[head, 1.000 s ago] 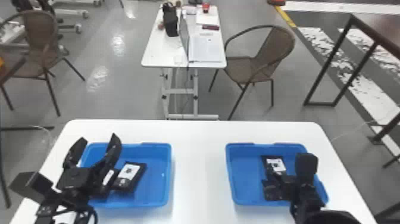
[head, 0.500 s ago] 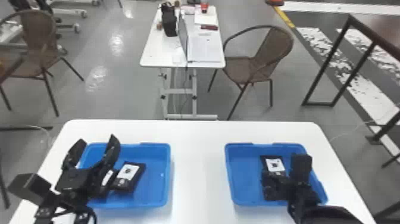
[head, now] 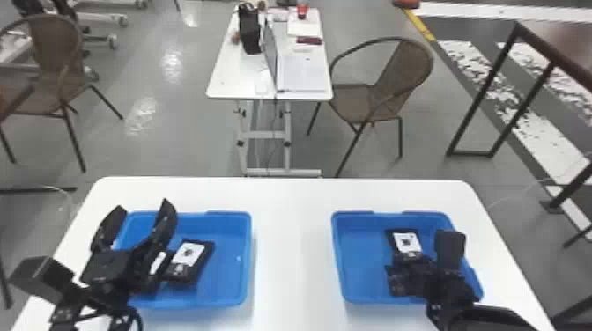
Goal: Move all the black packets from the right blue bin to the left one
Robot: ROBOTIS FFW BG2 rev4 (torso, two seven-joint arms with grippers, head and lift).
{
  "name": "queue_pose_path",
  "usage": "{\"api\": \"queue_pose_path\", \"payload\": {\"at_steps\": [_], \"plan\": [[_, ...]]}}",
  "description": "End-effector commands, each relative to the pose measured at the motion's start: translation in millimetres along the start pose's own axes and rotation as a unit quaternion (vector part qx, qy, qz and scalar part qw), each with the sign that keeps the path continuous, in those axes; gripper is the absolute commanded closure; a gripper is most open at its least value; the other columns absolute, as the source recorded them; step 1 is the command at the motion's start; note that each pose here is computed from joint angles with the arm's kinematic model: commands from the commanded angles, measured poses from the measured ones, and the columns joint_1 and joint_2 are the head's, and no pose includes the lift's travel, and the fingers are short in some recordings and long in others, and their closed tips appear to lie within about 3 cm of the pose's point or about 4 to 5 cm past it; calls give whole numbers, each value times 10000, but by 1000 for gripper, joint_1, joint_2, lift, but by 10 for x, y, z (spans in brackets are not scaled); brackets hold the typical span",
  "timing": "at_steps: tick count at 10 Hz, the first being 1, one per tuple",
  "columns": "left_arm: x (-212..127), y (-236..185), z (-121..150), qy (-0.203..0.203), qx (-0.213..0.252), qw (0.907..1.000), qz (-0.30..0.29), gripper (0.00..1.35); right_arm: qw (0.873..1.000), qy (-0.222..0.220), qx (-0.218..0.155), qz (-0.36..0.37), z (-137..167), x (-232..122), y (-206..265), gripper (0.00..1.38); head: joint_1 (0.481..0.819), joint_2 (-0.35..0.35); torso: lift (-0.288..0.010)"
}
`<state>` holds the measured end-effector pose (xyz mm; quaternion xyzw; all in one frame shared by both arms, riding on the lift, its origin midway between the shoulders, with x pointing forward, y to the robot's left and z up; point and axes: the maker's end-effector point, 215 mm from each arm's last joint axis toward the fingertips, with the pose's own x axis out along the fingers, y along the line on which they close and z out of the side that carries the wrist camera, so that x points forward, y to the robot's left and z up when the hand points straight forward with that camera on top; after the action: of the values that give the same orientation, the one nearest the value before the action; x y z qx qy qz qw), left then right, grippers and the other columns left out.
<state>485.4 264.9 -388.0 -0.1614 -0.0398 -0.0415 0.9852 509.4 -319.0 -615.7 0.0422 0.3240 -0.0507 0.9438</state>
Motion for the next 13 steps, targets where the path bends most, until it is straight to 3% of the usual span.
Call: {"api": "queue_pose_path", "payload": {"at_steps": [1, 4, 8, 10, 13], "plan": [[7, -6, 5, -13, -25, 10000, 5, 182, 9997, -211, 97, 41, 56, -28, 59, 1286, 695, -61, 0], [4, 12, 21, -34, -22, 10000, 21, 182, 9988, -423, 233, 99, 68, -126, 107, 1286, 695, -51, 0], [21, -20, 52, -91, -40, 10000, -5, 182, 9886, -1130, 204, 975, 613, -487, 632, 1286, 695, -25, 0], [41, -32, 100, -167, -80, 9998, -10, 177, 9619, -1450, -83, 2315, 1029, -714, 1329, 1286, 695, 25, 0], [178, -236, 89, -102, -449, 9988, -170, 180, 8887, -1558, -930, 4210, 1551, -1016, 2554, 1286, 695, 126, 0]]}}
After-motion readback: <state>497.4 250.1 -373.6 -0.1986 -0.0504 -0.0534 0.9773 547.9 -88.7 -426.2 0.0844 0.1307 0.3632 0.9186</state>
